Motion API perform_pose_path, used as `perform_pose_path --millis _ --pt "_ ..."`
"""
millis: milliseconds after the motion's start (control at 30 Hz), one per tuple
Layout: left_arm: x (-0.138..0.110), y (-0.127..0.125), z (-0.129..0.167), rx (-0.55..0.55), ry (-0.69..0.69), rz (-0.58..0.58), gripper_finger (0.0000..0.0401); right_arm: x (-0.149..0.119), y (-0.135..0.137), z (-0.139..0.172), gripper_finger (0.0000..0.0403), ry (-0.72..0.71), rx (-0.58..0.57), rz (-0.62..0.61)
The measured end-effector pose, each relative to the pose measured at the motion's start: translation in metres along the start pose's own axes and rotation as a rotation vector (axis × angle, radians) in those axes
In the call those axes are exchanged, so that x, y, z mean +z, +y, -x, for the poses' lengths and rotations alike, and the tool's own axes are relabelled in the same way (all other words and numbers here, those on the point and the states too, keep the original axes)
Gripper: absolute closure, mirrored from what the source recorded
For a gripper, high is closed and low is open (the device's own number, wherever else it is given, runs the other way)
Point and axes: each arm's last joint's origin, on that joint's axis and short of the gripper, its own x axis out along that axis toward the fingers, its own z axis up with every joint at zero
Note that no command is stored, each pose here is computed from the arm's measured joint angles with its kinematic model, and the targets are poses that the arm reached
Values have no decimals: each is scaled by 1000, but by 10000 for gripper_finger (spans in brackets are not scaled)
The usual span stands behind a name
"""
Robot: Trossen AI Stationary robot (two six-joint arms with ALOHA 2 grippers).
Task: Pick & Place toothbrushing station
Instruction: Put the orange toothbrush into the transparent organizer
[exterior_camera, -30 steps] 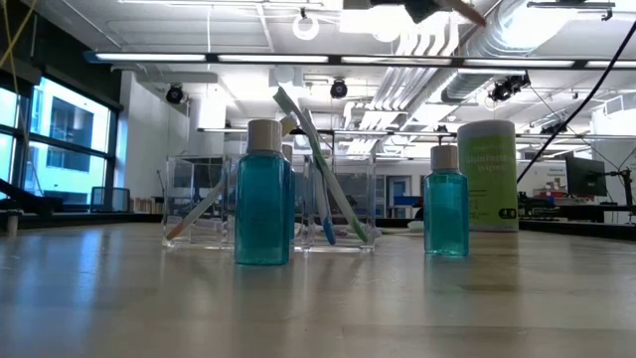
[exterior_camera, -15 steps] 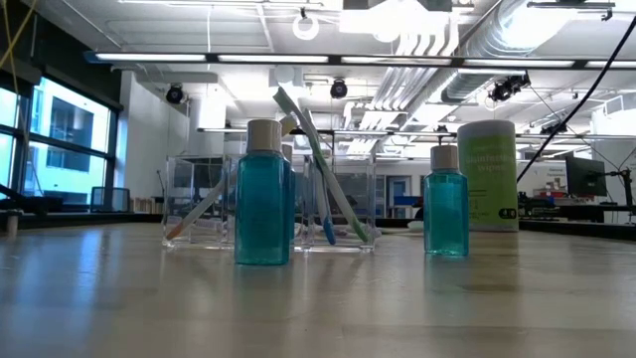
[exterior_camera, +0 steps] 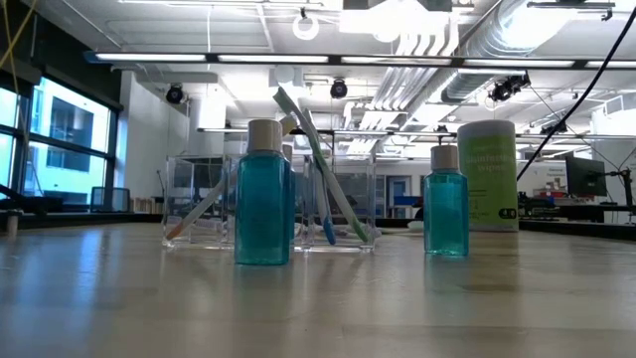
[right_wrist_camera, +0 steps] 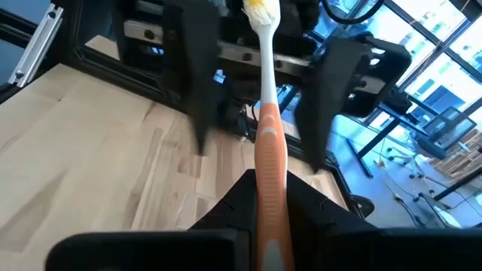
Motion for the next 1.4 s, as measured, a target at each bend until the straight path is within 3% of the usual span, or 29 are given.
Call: perform_pose_path --millis 100,367,633,833,1400 --pt "2 -3 1 61 -15 -22 168 0 0 0 374 1 -3 6" --pt "10 -20 3 31 -101 -12 168 0 -1 0 374 13 -38 22" --pt "14 -21 4 56 -134 20 176 1 -2 0 374 6 -42 22" --pt "8 -16 -2 122 -108 39 215 4 0 2 374 -16 -43 38" --pt "15 -24 1 112 -170 6 346 3 0 2 374 -9 -46 56"
